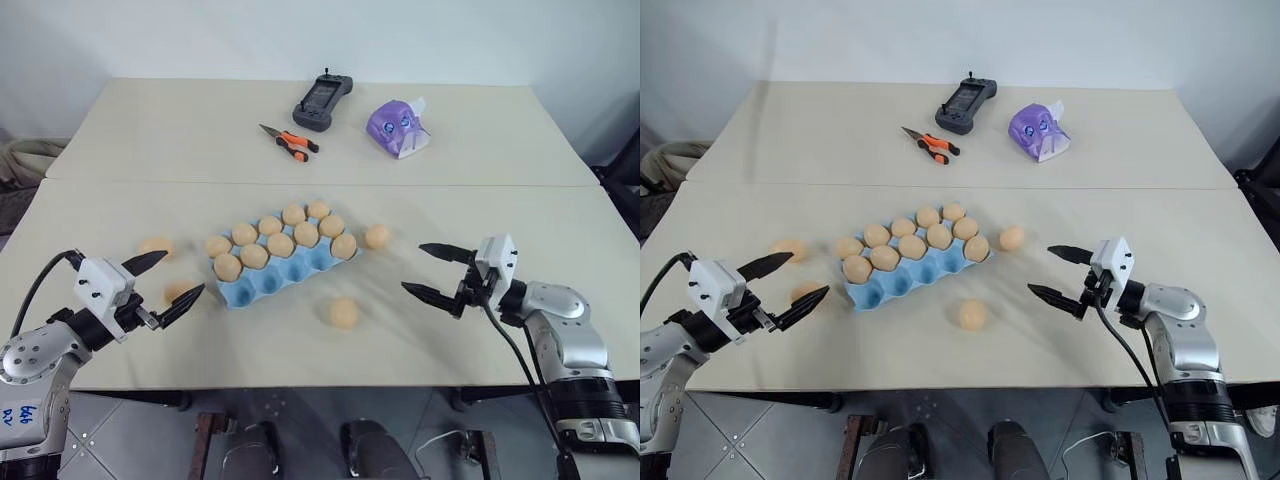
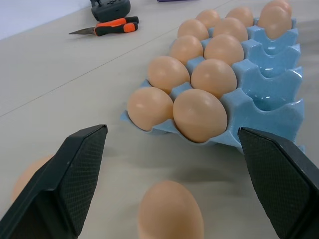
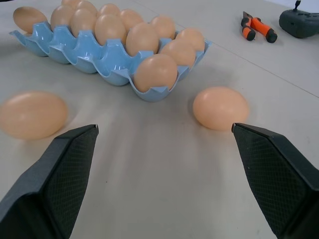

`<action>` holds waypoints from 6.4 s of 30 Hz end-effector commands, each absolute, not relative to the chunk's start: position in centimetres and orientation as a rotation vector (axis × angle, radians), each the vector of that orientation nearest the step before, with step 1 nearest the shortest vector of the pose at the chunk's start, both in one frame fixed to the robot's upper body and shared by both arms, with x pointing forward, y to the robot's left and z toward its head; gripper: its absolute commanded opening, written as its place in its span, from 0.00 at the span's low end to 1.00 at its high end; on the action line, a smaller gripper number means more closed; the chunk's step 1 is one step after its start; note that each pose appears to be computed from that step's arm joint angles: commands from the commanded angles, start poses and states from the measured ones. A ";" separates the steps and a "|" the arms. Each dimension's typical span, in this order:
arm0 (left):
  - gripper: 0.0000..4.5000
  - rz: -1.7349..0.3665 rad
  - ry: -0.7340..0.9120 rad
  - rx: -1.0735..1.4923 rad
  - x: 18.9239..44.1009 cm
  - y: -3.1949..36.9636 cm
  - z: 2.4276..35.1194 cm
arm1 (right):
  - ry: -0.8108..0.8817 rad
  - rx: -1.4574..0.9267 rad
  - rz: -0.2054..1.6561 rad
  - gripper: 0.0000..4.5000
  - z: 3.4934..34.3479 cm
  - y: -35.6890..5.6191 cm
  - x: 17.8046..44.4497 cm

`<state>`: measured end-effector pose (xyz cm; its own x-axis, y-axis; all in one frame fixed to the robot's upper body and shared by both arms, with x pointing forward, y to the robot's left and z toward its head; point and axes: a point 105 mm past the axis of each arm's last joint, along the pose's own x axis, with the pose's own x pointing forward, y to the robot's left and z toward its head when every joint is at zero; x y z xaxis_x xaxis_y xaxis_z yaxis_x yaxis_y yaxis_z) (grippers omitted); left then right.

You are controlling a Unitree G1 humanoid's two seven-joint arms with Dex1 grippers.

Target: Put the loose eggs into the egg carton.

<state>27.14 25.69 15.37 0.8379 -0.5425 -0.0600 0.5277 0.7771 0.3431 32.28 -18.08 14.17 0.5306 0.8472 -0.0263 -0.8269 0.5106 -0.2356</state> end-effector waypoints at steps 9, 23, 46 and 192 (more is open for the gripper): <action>1.00 -0.849 -0.118 0.364 27.2 19.6 15.6 | -0.134 -0.227 0.770 1.00 14.9 -22.6 31.0; 1.00 -0.980 -0.135 0.379 27.3 18.1 15.0 | -0.083 -0.243 0.843 1.00 14.0 -19.7 32.7; 1.00 -0.759 -0.196 0.366 26.7 19.3 15.7 | -0.002 -0.286 1.028 0.79 14.8 -11.4 41.7; 1.00 -0.085 -0.060 0.182 15.7 31.7 12.0 | -0.145 -0.301 1.190 0.99 14.8 -17.4 28.7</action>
<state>16.01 31.53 11.52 0.9945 -0.0965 0.0400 0.0878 0.9799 0.1793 29.39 -17.12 13.61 0.3937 0.9173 -0.0602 -0.8917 0.3651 -0.2676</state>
